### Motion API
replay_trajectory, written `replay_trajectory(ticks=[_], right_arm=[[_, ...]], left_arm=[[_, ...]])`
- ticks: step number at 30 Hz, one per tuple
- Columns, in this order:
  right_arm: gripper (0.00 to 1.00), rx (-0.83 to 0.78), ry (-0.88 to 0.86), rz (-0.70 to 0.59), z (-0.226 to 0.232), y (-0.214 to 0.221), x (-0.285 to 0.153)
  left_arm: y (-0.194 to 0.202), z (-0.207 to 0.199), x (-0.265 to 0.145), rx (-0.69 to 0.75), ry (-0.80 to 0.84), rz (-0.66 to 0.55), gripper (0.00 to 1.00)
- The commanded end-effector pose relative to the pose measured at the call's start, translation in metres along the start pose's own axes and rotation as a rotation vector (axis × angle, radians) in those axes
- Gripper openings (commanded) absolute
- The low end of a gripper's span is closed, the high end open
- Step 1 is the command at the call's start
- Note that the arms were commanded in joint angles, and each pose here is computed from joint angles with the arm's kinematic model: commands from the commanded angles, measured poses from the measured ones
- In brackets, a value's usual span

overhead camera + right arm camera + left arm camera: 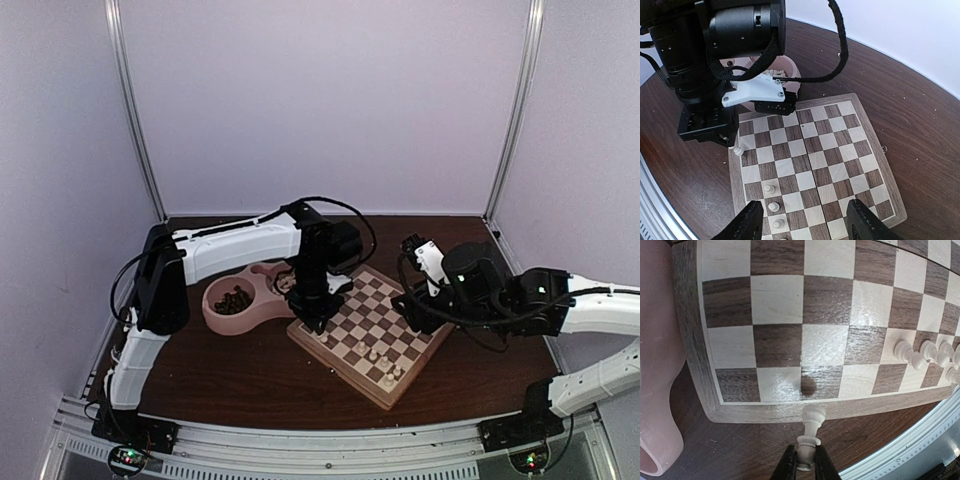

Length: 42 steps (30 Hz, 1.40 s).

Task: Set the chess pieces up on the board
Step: Place the bishop on the chessboard, then pick up the bishop from the chessboard.

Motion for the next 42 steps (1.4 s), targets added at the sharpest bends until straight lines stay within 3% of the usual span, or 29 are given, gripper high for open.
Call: replay_trajectory(ticks=[1, 9, 20, 24, 34, 36, 42], right_arm=[[0.59, 0.029, 0.035, -0.02, -0.007, -0.001, -0.001], [0.59, 0.024, 0.032, -0.011, -0.006, 0.001, 0.0], [0.59, 0.019, 0.032, -0.004, -0.005, 0.003, 0.002], [0.59, 0.018, 0.033, -0.003, -0.005, 0.003, 0.003], [0.62, 0.054, 0.057, -0.047, -0.015, -0.001, -0.002], [0.69, 0.067, 0.076, -0.034, -0.022, 0.002, -0.001], [0.73, 0.061, 0.163, 0.055, -0.051, 0.019, -0.003]], left_arm=[[-0.001, 0.0, 0.003, 0.01, -0.009, 0.02, 0.16], [-0.008, -0.006, 0.01, 0.018, 0.014, 0.021, 0.18], [-0.006, -0.004, 0.0, 0.023, 0.005, -0.01, 0.45], [-0.005, -0.008, -0.011, 0.036, 0.043, -0.117, 0.57], [-0.004, -0.009, -0.059, 0.082, 0.046, -0.491, 0.58], [-0.004, -0.012, -0.06, 0.09, 0.077, -0.529, 0.58], [-0.001, -0.02, -0.045, 0.133, 0.094, -0.565, 0.59]])
Point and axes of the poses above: each gripper's point midway between its finger pads, its own x axis out along the fingers, its own z axis along the line the jaws close on, y = z × x, the point moved 2 cm from there along -x, back along the fingers, and after that the axes turned 12 degrees about -x, right-handed, at the moved point
